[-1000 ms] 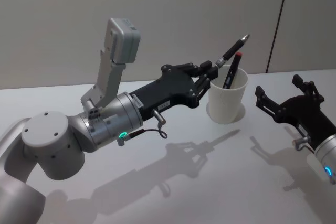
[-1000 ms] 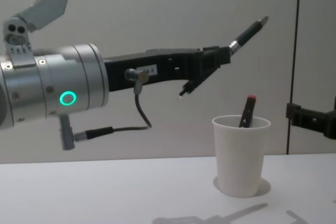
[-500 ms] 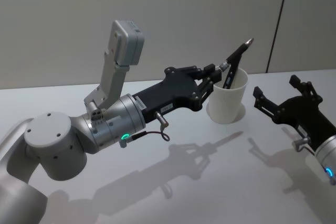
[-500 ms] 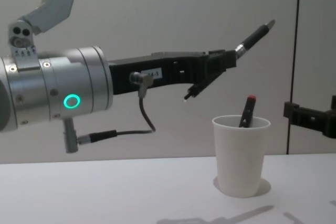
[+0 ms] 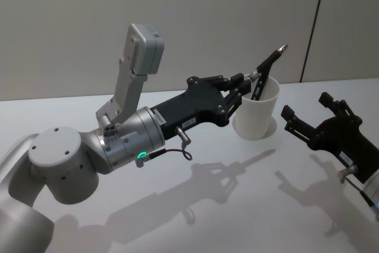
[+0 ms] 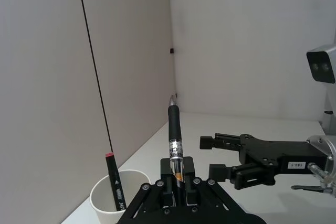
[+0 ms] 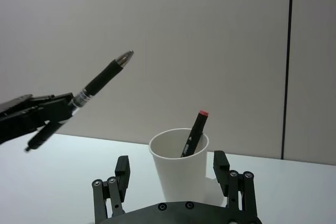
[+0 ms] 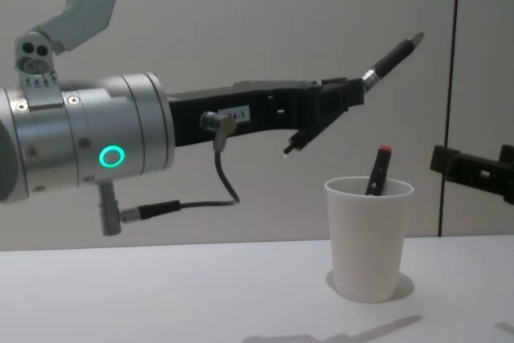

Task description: Place the pen into the pen holder.

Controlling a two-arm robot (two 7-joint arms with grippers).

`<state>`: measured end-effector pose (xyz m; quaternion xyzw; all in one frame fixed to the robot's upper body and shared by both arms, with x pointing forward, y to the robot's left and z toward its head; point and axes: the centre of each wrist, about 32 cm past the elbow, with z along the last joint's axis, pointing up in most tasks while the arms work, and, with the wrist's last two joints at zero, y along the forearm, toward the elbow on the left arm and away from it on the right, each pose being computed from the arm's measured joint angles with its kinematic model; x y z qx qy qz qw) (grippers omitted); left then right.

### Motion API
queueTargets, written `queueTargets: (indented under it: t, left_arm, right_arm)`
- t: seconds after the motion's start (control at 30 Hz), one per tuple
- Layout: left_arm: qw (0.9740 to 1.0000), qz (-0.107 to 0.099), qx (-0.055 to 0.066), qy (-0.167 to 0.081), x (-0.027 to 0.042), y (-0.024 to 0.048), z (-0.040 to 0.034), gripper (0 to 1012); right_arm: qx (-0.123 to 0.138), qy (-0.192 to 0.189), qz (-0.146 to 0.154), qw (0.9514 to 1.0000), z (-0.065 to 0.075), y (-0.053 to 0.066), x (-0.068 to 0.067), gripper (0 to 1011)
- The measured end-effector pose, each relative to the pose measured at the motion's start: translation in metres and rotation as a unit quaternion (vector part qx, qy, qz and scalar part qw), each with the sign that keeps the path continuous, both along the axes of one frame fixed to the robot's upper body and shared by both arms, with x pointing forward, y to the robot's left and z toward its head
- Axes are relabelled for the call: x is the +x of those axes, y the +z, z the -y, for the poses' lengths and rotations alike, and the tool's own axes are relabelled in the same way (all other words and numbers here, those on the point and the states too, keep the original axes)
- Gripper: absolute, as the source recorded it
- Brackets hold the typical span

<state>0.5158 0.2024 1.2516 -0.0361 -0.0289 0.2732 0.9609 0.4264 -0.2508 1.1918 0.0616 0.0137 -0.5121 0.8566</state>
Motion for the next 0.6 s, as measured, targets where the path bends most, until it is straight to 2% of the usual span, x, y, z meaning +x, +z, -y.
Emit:
queueTargets:
  t: [0.33,0.6]
  left_arm:
    - [1.0,0.0,0.0,-0.001,-0.0001,-0.0001,0.0003,132]
    - [1.0,0.0,0.0,-0.001,-0.0001,-0.0001,0.0003,132]
  right_arm:
    - [0.062,0.032,-0.012,0.9975,0.0032,0.0006,-0.0067,1001]
    - [0.117,0.059,-0.02,0.9911,0.0025,0.0004,-0.0073,1002]
